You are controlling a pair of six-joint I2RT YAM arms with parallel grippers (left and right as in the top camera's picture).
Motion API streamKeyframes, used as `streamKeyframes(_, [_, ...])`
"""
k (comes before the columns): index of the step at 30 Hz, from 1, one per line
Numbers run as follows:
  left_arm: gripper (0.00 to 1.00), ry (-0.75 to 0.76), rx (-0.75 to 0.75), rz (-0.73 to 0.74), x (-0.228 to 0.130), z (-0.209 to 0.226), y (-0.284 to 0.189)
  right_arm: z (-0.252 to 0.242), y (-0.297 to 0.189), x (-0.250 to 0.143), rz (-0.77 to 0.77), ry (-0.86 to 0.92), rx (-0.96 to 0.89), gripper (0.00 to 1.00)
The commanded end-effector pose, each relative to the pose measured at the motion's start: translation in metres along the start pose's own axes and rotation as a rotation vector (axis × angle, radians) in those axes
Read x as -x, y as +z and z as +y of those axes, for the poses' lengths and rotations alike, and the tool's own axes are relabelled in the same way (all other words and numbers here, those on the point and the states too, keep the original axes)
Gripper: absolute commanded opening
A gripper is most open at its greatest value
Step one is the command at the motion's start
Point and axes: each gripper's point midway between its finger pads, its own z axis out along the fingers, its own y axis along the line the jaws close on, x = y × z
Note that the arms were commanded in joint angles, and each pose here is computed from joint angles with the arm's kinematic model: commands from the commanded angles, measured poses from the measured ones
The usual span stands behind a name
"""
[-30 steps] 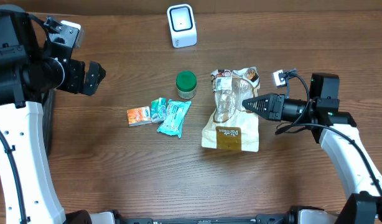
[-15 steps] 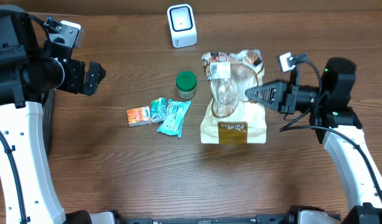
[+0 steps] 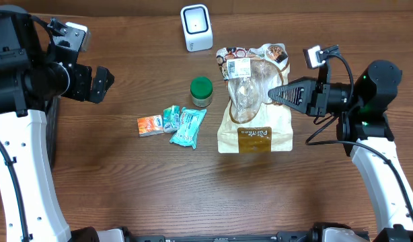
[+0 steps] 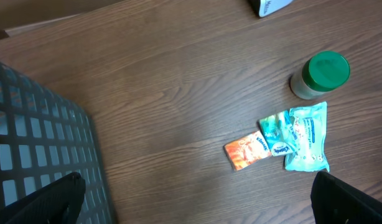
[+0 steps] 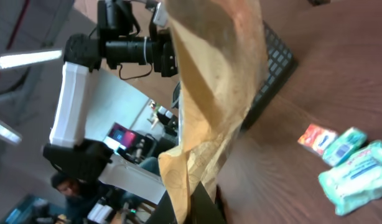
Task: Scan the item barcode
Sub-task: 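Lift the bean bag and carry it toward the white scanner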
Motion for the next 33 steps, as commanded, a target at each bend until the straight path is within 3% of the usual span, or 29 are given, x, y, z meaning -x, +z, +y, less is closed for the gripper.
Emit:
streamKeyframes(1, [1.0,0.025,0.01,-0.027,0.006,0.001,-0.008,-0.007,0.002,-0.006,0.002,0.015,-0.001,0.04])
streamKeyframes(6, [1.0,0.025,0.01,-0.027,0.006,0.001,-0.008,-0.046,0.008,-0.021,-0.039,0.098,-0.119,0.04])
streamKeyframes(12, [1.0,0.025,0.01,-0.027,0.006,0.001,-0.008,-0.128,0.0,-0.063,-0.032,0.247,-0.595,0.04])
streamKeyframes(16, [1.0,0.025,0.01,-0.027,0.006,0.001,-0.008,-0.134,0.001,-0.063,-0.007,0.231,-0.711,0.04])
streamKeyframes(27, [1.0,0.025,0.01,-0.027,0.006,0.001,-0.008,-0.125,-0.036,0.018,-0.075,-0.176,-1.318,0.04])
streamKeyframes(33, [1.0,0.025,0.01,-0.026,0.006,0.001,-0.008,-0.142,-0.038,0.019,-0.009,-0.314,-1.537,0.04])
